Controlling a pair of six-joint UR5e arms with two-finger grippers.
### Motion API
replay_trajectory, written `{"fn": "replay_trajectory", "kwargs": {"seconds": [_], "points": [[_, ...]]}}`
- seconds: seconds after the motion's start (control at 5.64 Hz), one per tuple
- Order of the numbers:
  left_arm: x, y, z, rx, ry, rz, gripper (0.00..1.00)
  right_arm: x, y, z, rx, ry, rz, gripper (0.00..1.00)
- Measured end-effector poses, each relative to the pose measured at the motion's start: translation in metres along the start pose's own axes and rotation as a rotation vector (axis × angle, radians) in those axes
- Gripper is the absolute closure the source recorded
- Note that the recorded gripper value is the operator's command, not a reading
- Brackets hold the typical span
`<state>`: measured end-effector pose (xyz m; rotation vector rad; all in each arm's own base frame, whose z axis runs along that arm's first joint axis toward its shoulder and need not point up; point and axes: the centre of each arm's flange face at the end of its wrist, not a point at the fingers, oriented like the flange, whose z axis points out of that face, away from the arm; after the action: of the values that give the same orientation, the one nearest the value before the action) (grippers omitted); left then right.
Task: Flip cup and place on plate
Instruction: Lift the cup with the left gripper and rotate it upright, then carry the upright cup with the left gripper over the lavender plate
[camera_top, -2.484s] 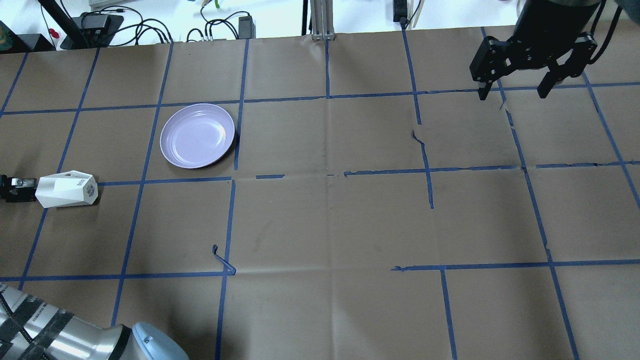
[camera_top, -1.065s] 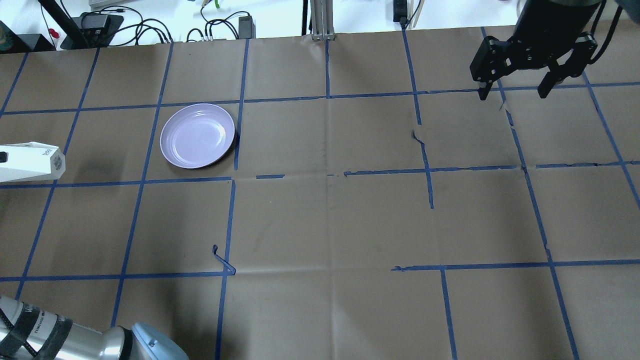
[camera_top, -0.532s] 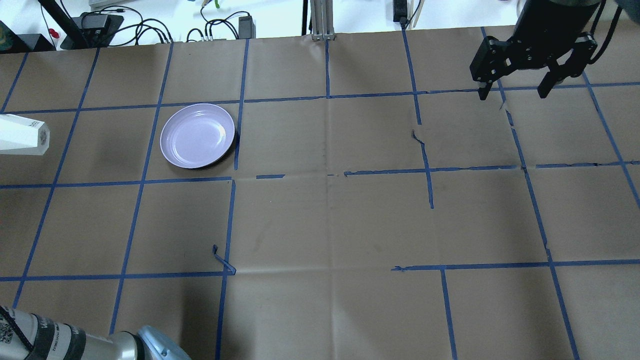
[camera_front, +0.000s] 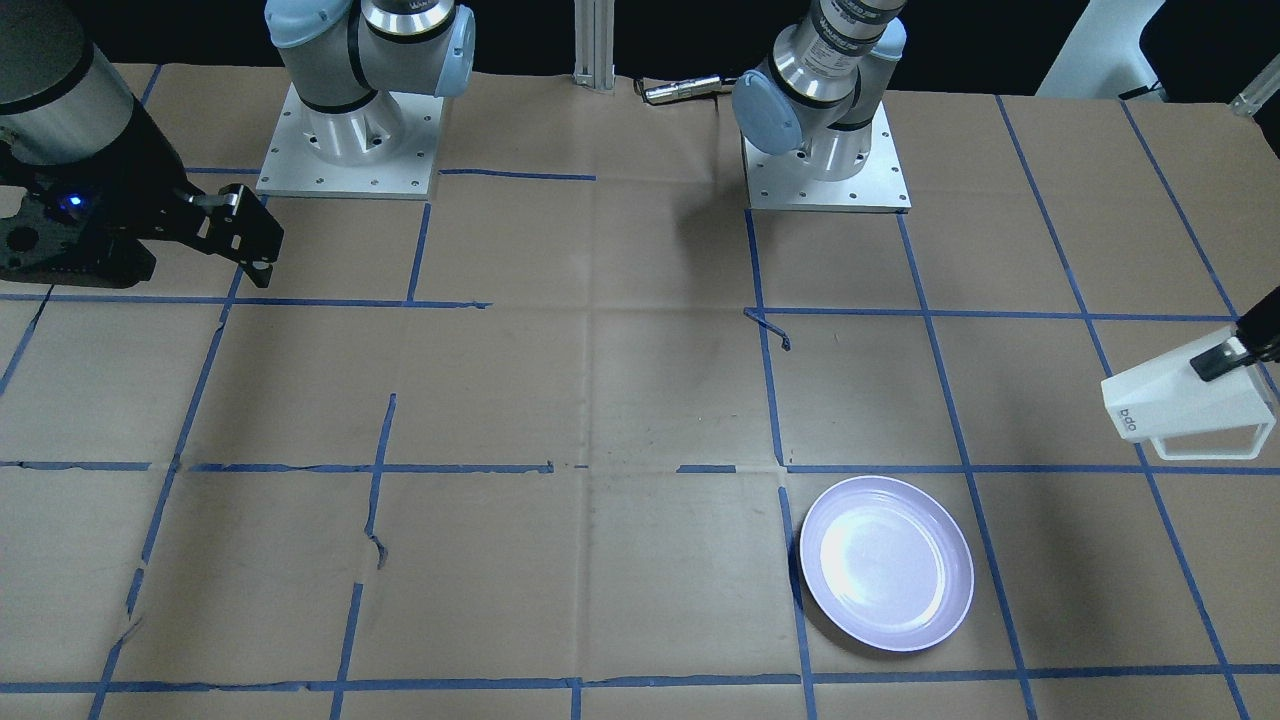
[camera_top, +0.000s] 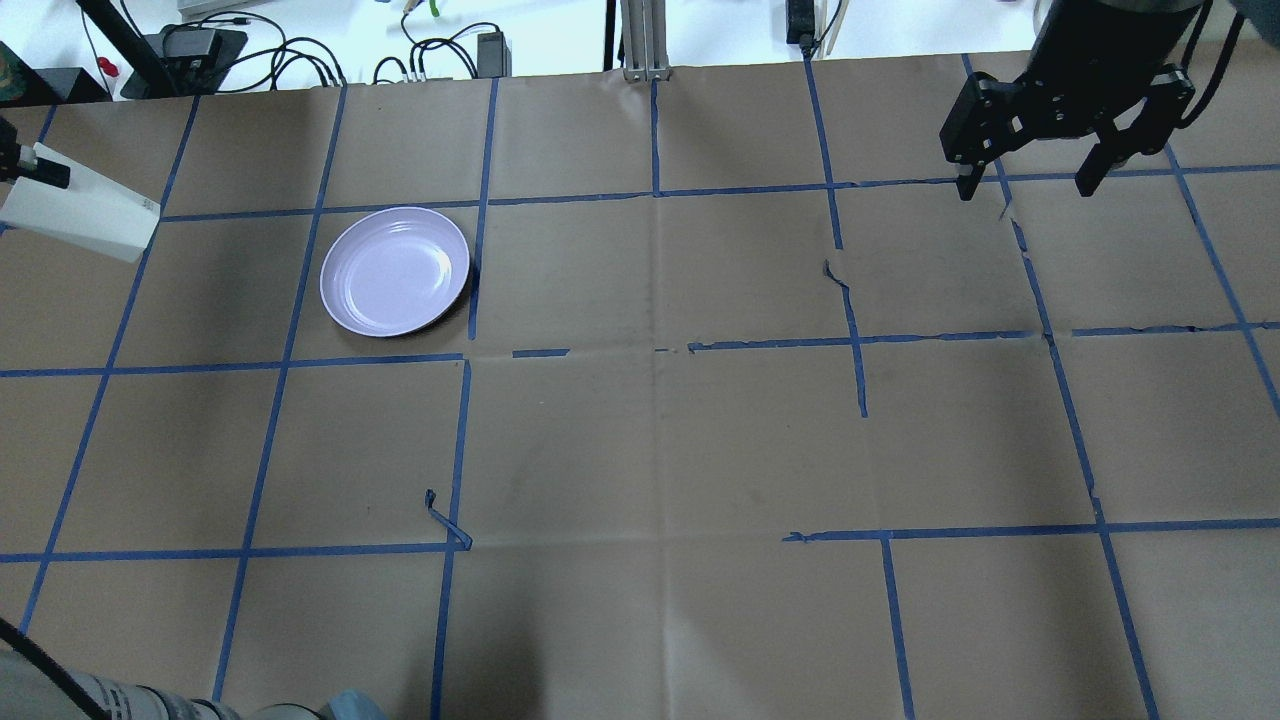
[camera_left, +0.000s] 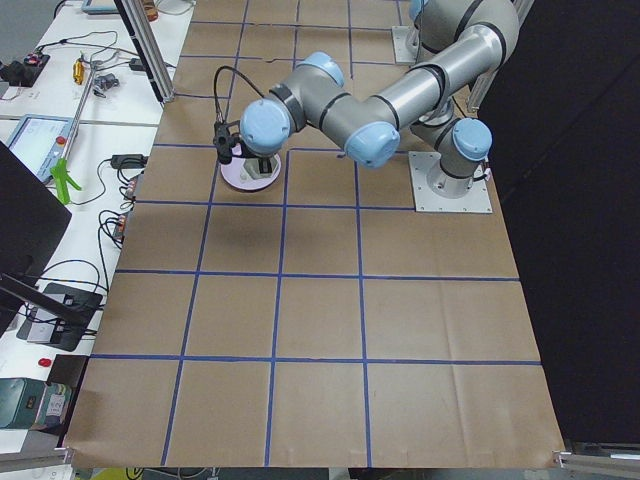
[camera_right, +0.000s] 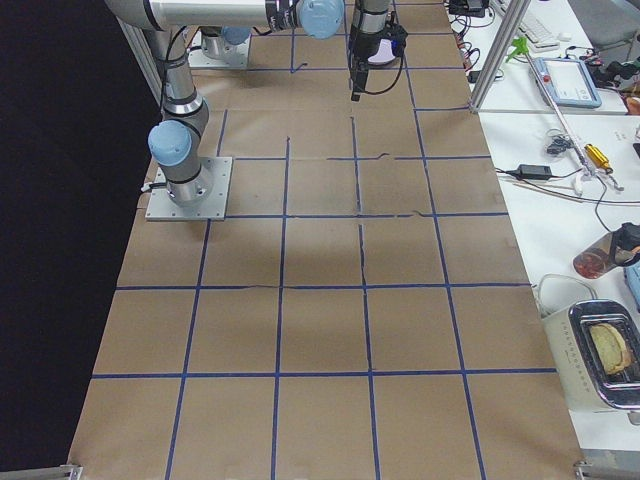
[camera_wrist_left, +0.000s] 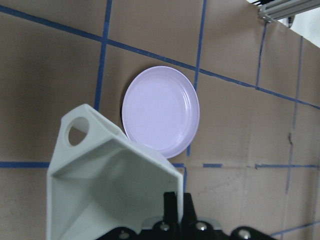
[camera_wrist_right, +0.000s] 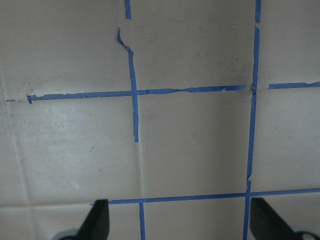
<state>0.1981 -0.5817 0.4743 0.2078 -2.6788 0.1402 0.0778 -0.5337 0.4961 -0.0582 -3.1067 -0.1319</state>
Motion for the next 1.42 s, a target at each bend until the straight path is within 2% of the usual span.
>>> {"fn": "replay_trajectory", "kwargs": {"seconds": [0.35, 0.53, 0.71, 0.89, 1.24, 1.42], "points": [[0.144, -0.016, 0.057, 0.019, -0.342, 0.082, 1.00, 0.000, 0.000, 0.000, 0.000, 0.000, 0.000, 0.00], [0.208, -0.012, 0.088, 0.043, -0.465, 0.150, 1.00, 0.000, 0.000, 0.000, 0.000, 0.000, 0.000, 0.00], [0.251, 0.000, 0.116, 0.048, -0.524, 0.188, 1.00, 0.000, 0.000, 0.000, 0.000, 0.000, 0.000, 0.00], [0.266, 0.010, 0.138, 0.046, -0.540, 0.198, 1.00, 0.000, 0.000, 0.000, 0.000, 0.000, 0.000, 0.00], [0.237, 0.010, 0.193, 0.079, -0.545, 0.233, 1.00, 0.000, 0.000, 0.000, 0.000, 0.000, 0.000, 0.00], [0.206, 0.003, 0.216, 0.051, -0.546, 0.231, 1.00, 0.000, 0.000, 0.000, 0.000, 0.000, 0.000, 0.00]]}}
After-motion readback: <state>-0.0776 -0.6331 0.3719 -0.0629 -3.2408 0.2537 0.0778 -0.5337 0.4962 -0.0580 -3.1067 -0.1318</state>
